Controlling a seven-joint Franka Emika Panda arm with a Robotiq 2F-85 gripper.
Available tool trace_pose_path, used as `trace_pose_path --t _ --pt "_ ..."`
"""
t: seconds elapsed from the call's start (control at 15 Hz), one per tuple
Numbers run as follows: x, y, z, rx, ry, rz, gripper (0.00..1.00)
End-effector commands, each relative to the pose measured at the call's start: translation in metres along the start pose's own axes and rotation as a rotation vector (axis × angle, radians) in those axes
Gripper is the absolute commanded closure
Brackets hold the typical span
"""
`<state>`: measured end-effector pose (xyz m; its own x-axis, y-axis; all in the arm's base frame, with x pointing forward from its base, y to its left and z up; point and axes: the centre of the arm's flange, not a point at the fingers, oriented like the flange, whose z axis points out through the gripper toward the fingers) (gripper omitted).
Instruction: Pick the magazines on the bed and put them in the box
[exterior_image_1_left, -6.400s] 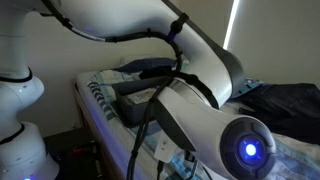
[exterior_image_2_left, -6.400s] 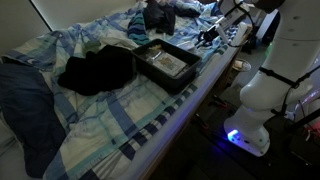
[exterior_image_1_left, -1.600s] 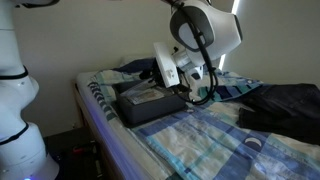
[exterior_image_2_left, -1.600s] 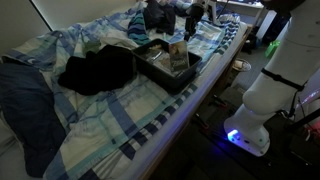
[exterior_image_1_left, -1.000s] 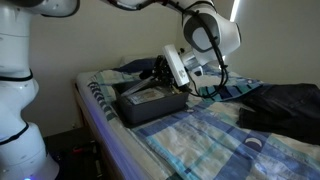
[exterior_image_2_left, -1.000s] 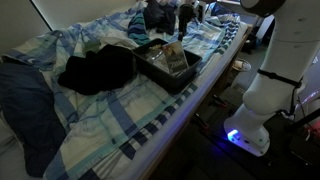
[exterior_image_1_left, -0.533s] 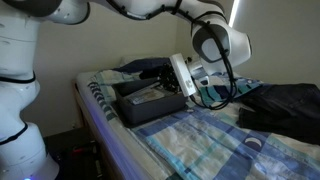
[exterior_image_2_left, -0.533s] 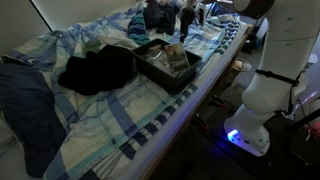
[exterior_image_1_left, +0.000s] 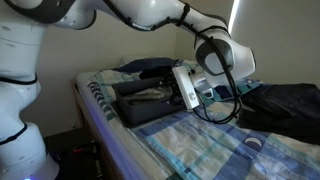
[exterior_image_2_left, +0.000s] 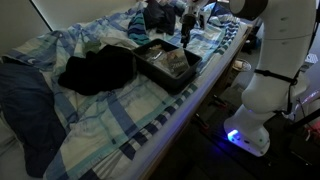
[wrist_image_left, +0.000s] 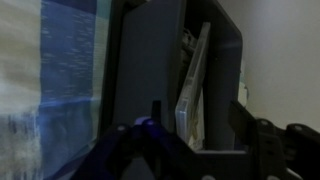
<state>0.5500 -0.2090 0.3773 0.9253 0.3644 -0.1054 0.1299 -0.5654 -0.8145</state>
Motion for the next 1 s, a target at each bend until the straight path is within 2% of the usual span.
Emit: trace_pose_path --t 0.0,0.47,0.53,0.6,0.67,0.93 --pt "-0.006 0.006 -0.003 -0.048 0.027 0.015 0.01" --pt "-0.01 0.014 -0.007 -0.075 0.099 0.042 0.0" --pt "-0.011 0.015 -0.007 -0.078 0.125 0.059 0.0" --pt "-0.029 0.006 -0.007 -0.045 0.173 0.086 0.0" --pt "-0.006 0.021 -0.012 -0.059 0.101 0.043 0.0" --pt "-0.007 0.024 -0.011 -0.053 0.103 0.05 0.0"
